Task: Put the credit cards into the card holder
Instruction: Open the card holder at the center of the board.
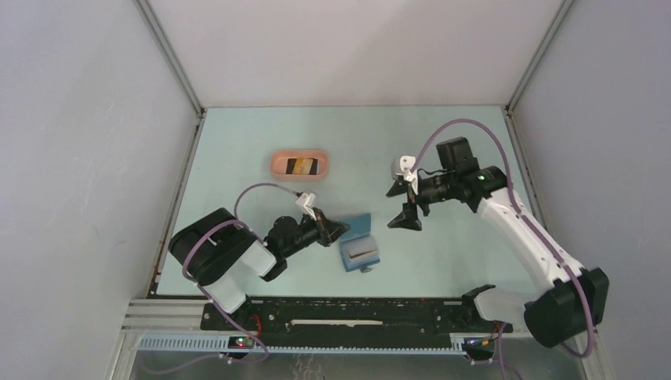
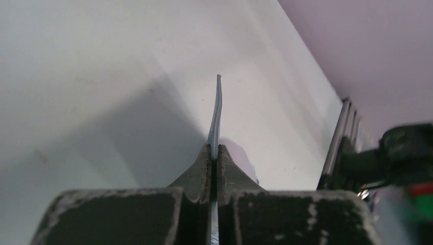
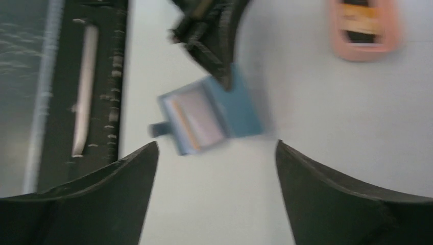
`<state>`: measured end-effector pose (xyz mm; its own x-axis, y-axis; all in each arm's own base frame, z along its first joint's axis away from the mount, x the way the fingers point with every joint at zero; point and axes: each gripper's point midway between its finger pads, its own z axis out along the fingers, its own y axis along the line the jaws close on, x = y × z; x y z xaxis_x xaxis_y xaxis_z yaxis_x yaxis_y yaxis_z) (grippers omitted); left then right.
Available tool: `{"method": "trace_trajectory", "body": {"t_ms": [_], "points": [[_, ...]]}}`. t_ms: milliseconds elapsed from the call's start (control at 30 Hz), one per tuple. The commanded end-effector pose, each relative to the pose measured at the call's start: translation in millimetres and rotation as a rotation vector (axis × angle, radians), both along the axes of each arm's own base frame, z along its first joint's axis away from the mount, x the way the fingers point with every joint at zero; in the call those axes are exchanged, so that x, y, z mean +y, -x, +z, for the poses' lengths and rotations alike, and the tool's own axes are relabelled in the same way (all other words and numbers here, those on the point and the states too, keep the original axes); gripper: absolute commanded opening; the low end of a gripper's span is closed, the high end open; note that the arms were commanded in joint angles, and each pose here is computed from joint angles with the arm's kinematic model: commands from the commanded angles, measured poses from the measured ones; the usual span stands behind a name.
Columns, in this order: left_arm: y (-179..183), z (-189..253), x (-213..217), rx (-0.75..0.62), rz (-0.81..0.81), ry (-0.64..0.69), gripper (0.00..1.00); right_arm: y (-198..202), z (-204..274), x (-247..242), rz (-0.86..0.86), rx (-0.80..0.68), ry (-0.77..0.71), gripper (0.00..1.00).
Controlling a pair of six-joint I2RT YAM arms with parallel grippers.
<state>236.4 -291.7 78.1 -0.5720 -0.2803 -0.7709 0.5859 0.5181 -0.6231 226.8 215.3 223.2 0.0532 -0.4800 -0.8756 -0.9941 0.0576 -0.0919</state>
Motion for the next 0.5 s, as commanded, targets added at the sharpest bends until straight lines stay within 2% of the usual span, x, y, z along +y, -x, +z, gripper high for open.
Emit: {"method": "trace_trajectory", "body": {"t_ms": [0, 100, 200, 233, 333, 467], "points": [[-20.2, 19.9, 17.0, 0.194, 0.251, 0.26, 0.0, 60.3, -29.0, 26.1, 0.209, 0.388, -0.057, 0.78], [-20.1, 7.9, 22.4, 0.283, 0.333, 0.304, 0.0, 47.7, -62.7, 35.5, 0.165, 0.331, 0.05, 0.52], [-18.1, 2.2, 24.2, 0.321, 0.373, 0.327, 0.0, 31.5, -87.7, 44.0, 0.091, 0.23, 0.136, 0.18], [-17.4, 0.7, 25.2, 0.329, 0.384, 0.333, 0.0, 30.5, -95.6, 46.3, 0.089, 0.202, 0.165, 0.11], [-14.0, -1.2, 26.0, 0.349, 0.397, 0.349, 0.0, 35.4, -117.1, 52.8, 0.123, 0.145, 0.234, 0.03], [-9.1, -3.0, 22.3, 0.378, 0.401, 0.368, 0.0, 42.0, -140.2, 58.9, 0.174, 0.067, 0.316, 0.0]]}}
